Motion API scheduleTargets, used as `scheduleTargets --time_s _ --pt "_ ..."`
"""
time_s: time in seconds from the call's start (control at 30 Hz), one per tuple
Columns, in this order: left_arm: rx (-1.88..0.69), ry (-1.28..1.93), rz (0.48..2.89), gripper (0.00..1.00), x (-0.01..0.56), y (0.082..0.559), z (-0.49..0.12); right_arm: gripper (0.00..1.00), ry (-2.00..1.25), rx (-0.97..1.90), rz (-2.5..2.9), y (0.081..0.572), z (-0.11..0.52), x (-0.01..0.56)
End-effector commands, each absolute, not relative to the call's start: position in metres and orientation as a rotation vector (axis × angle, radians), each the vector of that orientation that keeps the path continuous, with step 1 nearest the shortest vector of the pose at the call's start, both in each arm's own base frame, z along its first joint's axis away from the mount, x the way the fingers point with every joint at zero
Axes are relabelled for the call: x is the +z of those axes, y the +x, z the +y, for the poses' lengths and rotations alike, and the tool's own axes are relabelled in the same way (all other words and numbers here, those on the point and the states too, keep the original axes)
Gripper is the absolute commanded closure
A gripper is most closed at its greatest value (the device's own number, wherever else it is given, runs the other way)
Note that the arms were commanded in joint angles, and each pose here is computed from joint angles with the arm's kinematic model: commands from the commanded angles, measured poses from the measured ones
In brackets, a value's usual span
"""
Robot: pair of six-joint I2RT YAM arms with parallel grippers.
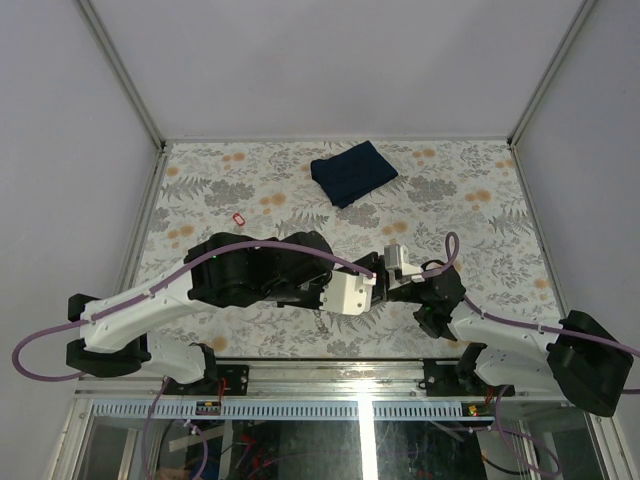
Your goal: Put the keys on the keyring
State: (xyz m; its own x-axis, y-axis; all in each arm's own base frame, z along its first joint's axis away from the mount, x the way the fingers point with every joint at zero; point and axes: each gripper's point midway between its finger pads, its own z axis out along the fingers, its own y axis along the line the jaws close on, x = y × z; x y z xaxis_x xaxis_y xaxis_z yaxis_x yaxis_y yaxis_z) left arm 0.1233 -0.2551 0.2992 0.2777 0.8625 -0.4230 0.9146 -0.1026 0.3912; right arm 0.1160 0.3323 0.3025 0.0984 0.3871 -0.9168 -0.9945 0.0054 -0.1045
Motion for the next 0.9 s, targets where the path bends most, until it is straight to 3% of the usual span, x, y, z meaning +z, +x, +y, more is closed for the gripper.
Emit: scheduleTargets --time_s 0.0,0.47,0.7,0.87 --pt "-0.100 1.929 1.577 1.00 0.312 0.127 -0.255 0.61 -0.951 1.287 0.705 0.112 0.335 0.334" --pt "-0.115 1.921 1.589 1.00 0.311 0.126 -0.256 0.76 -0.963 1.256 0.717 0.117 0.342 0.332" --pt "-0.116 1.893 1.586 1.00 0.315 0.128 -0.258 1.00 -0.964 1.259 0.731 0.117 0.342 0.330" --pt "-0.142 1.813 1.597 0.97 0.324 0.129 -0.258 1.00 -0.929 1.227 0.731 0.120 0.336 0.336"
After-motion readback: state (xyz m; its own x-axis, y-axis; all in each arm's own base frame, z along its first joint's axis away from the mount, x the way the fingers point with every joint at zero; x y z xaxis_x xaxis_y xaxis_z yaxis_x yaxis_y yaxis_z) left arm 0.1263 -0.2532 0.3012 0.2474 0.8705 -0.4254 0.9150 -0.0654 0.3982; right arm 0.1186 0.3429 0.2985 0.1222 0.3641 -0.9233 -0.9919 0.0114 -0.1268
